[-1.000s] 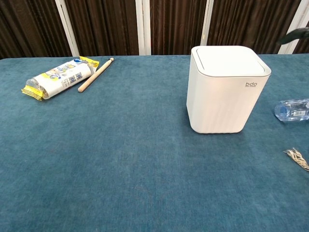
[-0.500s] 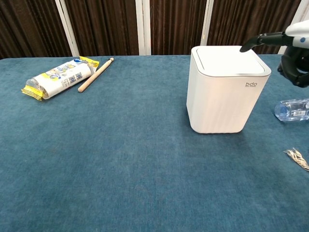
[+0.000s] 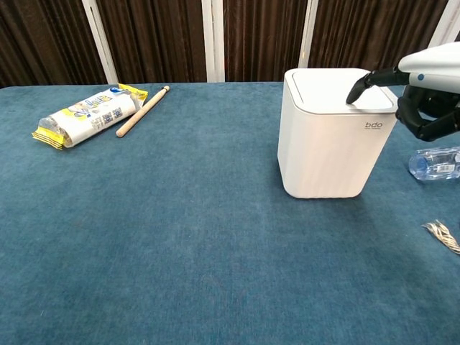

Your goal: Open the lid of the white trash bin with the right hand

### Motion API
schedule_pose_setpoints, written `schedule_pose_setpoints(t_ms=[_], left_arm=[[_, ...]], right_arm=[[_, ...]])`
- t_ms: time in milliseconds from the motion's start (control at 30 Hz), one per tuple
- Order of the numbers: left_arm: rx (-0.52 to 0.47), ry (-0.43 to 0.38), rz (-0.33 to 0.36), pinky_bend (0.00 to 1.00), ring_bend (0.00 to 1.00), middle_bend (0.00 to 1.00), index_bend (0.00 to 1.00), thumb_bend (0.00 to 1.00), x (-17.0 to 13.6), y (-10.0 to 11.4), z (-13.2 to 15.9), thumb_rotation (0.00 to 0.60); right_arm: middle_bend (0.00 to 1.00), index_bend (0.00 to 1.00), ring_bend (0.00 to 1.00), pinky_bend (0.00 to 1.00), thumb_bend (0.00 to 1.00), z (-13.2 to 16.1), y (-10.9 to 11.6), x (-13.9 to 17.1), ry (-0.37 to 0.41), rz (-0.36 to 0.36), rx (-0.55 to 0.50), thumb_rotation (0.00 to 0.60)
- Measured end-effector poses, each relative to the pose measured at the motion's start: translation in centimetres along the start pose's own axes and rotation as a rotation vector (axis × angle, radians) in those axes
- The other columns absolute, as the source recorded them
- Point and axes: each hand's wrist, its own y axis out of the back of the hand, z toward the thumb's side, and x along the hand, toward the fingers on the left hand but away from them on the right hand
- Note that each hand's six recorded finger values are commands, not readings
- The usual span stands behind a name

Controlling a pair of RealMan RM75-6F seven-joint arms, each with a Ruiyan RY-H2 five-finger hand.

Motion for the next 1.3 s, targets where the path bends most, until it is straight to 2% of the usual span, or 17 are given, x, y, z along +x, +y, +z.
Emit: schedule_pose_setpoints(t_ms=[200,267,333,400,433,533,600,667,733,800,967,1067,1200,1300], left_arm=[[-0.002,-0.001,0.002,0.0,0.0,0.04,0.17,0.16,0.0,0.1,0.0,0.6],[-0.002,-0.001,0.001,0.0,0.0,0.04,0.17,0.16,0.0,0.0,0.0,0.6],[-0.001,-0.002,0.002,0.0,0.0,0.04,0.17,0.16,0.0,0.1,0.0,0.6],[-0.001,0.0,0.004,0.0,0.0,0.04,0.17,0.16,-0.1,0.1,0.0,0.6],[-0.001,0.001,0.005,0.0,0.0,0.04,0.17,0.16,-0.1,0.1,-0.1,0.6],[-0.002,0.005,0.007,0.0,0.0,0.04,0.17,0.16,-0.1,0.2,-0.2,0.6],[-0.003,0.005,0.007,0.0,0.0,0.04,0.17,0.16,-0.1,0.2,-0.2,0.6],[-0.003,0.004,0.007,0.0,0.0,0.04,0.17,0.16,-0.1,0.2,-0.2,0.6],[-0.001,0.003,0.003,0.0,0.0,0.04,0.17,0.16,-0.1,0.1,-0.1,0.6],[0.001,0.0,0.0,0.0,0.0,0.04,0.17,0.16,-0.1,0.0,0.0,0.6],[0.003,-0.009,-0.006,0.0,0.0,0.04,0.17,0.16,-0.2,-0.1,0.3,0.6],[0.004,-0.011,-0.004,0.0,0.0,0.04,0.17,0.16,-0.2,-0.1,0.3,0.6],[0.007,-0.007,-0.005,0.0,0.0,0.04,0.17,0.16,-0.2,-0.1,0.3,0.6],[0.012,-0.007,-0.011,0.0,0.0,0.04,0.17,0.16,-0.2,-0.2,0.3,0.6]], right_arm=[[0.83,0.43,0.88,0.77,0.98,-0.2,-0.4,-0.2,-0.016,0.018,0.016,0.6],[0.83,0.44,0.88,0.77,0.98,-0.2,-0.3,-0.2,-0.019,0.017,0.02,0.6],[0.83,0.41,0.88,0.77,0.97,-0.2,-0.2,-0.2,-0.019,0.014,0.023,0.6],[0.83,0.31,0.85,0.77,0.89,-0.2,0.1,-0.2,-0.021,0.004,0.016,0.6],[0.79,0.25,0.81,0.77,0.79,-0.2,0.4,-0.1,-0.023,-0.006,0.006,0.6],[0.61,0.15,0.68,0.75,0.52,-0.5,1.5,0.1,-0.041,-0.057,-0.043,0.6],[0.52,0.11,0.61,0.7,0.42,-1.1,2.3,0.5,-0.064,-0.104,-0.085,0.6],[0.46,0.08,0.57,0.65,0.38,-2.2,3.2,1.4,-0.103,-0.164,-0.128,0.6],[0.43,0.07,0.55,0.62,0.37,-3.7,3.7,2.9,-0.157,-0.212,-0.158,0.6],[0.41,0.06,0.54,0.59,0.37,-5.2,3.6,4.4,-0.208,-0.229,-0.171,0.6],[0.38,0.06,0.51,0.56,0.33,-7.7,1.8,7.8,-0.283,-0.203,-0.194,0.6],[0.3,0.06,0.42,0.51,0.3,-9.0,0.7,9.1,-0.309,-0.204,-0.186,0.6],[0.18,0.06,0.27,0.37,0.29,-10.3,-1.0,10.5,-0.346,-0.221,-0.146,0.6],[0.16,0.06,0.22,0.28,0.29,-10.8,-2.3,11.2,-0.353,-0.252,-0.131,0.6]])
